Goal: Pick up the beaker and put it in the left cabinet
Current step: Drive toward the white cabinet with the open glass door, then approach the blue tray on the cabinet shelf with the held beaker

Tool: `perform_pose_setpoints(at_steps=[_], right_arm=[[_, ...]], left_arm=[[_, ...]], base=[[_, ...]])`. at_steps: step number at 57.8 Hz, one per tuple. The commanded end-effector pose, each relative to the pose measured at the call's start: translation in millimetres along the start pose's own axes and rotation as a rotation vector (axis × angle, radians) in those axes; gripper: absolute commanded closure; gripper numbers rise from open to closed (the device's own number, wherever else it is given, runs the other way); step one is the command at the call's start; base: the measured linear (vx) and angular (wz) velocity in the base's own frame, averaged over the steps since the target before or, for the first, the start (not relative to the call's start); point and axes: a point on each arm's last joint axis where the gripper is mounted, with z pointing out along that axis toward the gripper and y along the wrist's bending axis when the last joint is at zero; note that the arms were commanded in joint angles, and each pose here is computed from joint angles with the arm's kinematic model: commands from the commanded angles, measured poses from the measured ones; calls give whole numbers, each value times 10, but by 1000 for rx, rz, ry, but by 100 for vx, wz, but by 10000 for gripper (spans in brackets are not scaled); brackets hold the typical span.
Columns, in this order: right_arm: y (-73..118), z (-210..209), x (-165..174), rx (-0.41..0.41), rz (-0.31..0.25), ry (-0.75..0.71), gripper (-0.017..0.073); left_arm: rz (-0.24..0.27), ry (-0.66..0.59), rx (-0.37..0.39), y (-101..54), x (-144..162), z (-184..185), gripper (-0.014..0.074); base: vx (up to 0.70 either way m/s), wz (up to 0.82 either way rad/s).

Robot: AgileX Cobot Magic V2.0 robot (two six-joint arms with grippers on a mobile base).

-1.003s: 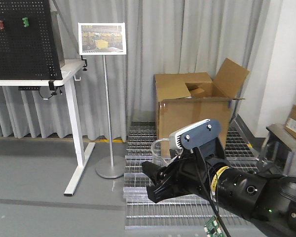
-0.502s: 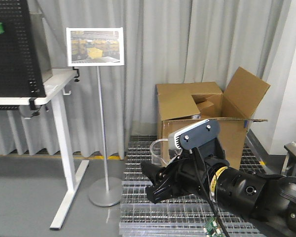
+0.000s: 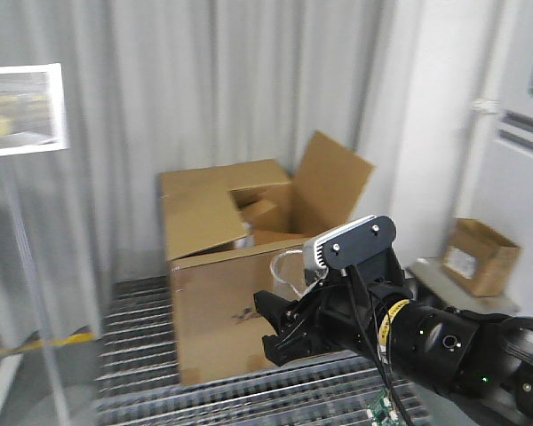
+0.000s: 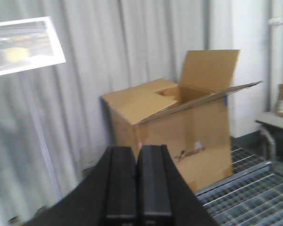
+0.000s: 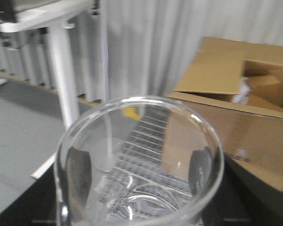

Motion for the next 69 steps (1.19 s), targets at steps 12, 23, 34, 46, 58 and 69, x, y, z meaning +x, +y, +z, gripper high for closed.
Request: perform_pose_setpoints(at_steps=[12,23,34,46,58,69], right_arm=[[-2,-99,-252,-19,1,-127,568],[-2,-99,-252,-19,1,-127,568],[-2,-99,-252,-19,1,-127,568],[-2,-99,-252,-19,1,-127,568],[-2,-99,-252,-19,1,-127,568],[-2,-99,-252,-19,1,-127,568]], left_arm=[[-6,-77,-7,0,-26,-13,592],[-6,-77,-7,0,-26,-13,592],[-6,-77,-7,0,-26,-13,592],[-6,-77,-7,0,-26,-13,592],[-6,-77,-7,0,-26,-13,592],[-6,-77,-7,0,-26,-13,592]], base=[[34,-75],[29,-76],[25,-71],[22,-67],[19,-64],[17,-64]])
